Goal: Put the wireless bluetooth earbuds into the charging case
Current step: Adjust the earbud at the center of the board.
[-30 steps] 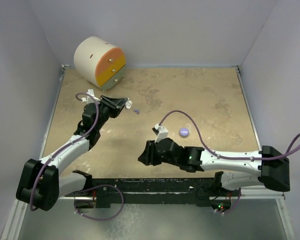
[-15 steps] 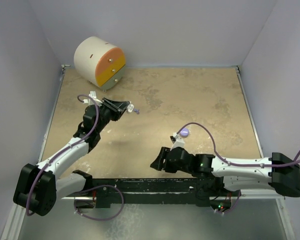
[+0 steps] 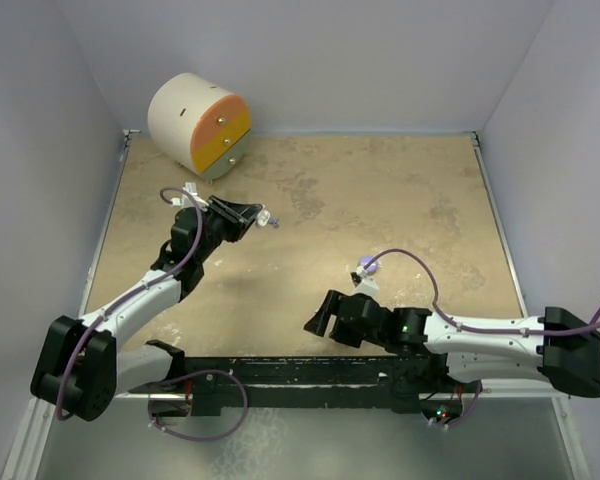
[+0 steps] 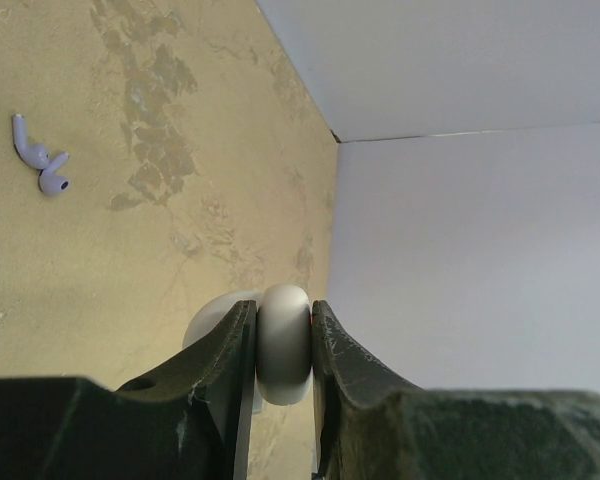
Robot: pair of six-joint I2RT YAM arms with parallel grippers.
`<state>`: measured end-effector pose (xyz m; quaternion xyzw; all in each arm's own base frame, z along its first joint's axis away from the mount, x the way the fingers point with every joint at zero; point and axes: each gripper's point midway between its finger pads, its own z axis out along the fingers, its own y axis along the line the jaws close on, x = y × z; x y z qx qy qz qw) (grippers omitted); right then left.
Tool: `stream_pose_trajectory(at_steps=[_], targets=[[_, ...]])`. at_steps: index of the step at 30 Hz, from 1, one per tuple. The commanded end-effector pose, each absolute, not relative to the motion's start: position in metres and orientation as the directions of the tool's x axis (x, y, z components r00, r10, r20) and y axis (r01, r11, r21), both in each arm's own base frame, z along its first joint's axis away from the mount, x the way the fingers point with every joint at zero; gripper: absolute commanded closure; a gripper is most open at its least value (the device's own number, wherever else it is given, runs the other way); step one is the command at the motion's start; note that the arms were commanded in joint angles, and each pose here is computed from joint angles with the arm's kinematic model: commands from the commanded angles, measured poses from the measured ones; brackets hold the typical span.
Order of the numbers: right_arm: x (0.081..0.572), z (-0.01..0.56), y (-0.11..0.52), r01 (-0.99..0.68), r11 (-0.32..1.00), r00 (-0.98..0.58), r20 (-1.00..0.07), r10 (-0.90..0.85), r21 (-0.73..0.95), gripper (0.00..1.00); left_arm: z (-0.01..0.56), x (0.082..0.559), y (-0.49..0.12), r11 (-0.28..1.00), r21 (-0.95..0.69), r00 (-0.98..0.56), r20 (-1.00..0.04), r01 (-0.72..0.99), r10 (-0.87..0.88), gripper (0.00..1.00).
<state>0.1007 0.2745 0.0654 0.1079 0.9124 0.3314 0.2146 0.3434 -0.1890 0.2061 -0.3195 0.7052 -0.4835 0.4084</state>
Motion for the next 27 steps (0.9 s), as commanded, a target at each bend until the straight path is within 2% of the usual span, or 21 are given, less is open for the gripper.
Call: stream_pose_trajectory(at_steps=[1, 12, 27], targets=[[0.119, 0.069, 0.282, 0.102, 0.755, -0.846, -0.342, 0.408, 0.648, 0.22, 0.245, 0.353, -0.2, 0.296, -0.953, -0.464, -0.289, 0.06, -0.838, 1.0], [0.153, 0.06, 0.274, 0.154, 0.718, -0.8, -0.341, 0.494, 0.679, 0.22, 0.247, 0.355, -0.206, 0.296, -0.953, -0.483, -0.292, 0.07, -0.825, 1.0], [0.164, 0.045, 0.276, 0.144, 0.755, -0.818, -0.352, 0.455, 0.639, 0.22, 0.239, 0.358, -0.208, 0.299, -0.952, -0.494, -0.289, 0.061, -0.82, 1.0]])
